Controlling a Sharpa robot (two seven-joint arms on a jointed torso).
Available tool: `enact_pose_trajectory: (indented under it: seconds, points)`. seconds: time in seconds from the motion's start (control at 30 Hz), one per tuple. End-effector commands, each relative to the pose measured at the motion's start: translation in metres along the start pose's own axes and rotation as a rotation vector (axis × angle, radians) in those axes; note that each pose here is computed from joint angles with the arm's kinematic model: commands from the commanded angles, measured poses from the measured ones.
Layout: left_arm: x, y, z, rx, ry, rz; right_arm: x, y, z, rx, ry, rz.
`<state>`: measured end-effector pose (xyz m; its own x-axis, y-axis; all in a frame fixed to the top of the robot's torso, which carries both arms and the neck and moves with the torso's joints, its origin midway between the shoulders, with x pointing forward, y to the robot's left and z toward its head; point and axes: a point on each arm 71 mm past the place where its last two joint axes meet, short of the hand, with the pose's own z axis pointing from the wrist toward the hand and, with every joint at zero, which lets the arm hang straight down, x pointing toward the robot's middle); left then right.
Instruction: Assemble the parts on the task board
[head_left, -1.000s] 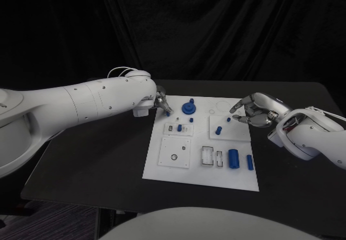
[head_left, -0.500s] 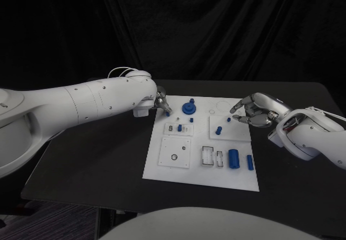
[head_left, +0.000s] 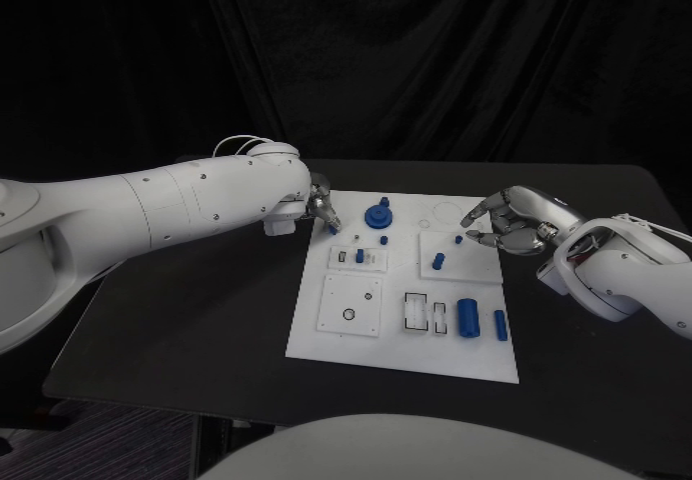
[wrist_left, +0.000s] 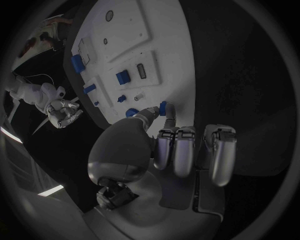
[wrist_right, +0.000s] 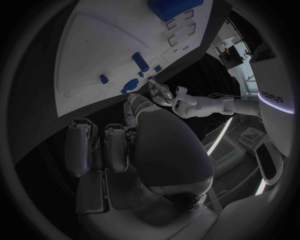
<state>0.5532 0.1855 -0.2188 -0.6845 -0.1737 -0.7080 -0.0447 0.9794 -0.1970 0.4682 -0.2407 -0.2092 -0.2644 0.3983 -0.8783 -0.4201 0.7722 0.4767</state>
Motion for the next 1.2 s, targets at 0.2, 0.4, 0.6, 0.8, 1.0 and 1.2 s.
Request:
enact_pose_trajectory:
  seconds: [0.2, 0.4, 0.6, 0.8, 1.0, 1.2]
  points:
    - [0.0033, 0.0016, -0.0058, 0.036, -0.035, -0.024, 0.001, -0.003, -0.002, 0.027, 0.008, 0.002]
    - [0.0097, 0.0051, -0.0164, 0.054, -0.052, -0.041, 0.0, -0.004, -0.004, 0.032, 0.009, 0.002]
    - [0.0191, 0.0061, -0.0297, 0.074, -0.052, -0.05, -0.001, -0.005, -0.005, 0.035, 0.008, 0.003]
    - [0.0259, 0.0037, -0.038, 0.092, -0.044, -0.049, -0.001, -0.006, -0.006, 0.04, 0.008, 0.006]
    - [0.0305, -0.0005, -0.042, 0.107, -0.031, -0.041, -0.001, -0.006, -0.006, 0.042, 0.01, 0.009]
    - [0.0318, -0.0035, -0.042, 0.113, -0.025, -0.035, -0.001, -0.006, -0.006, 0.042, 0.011, 0.01]
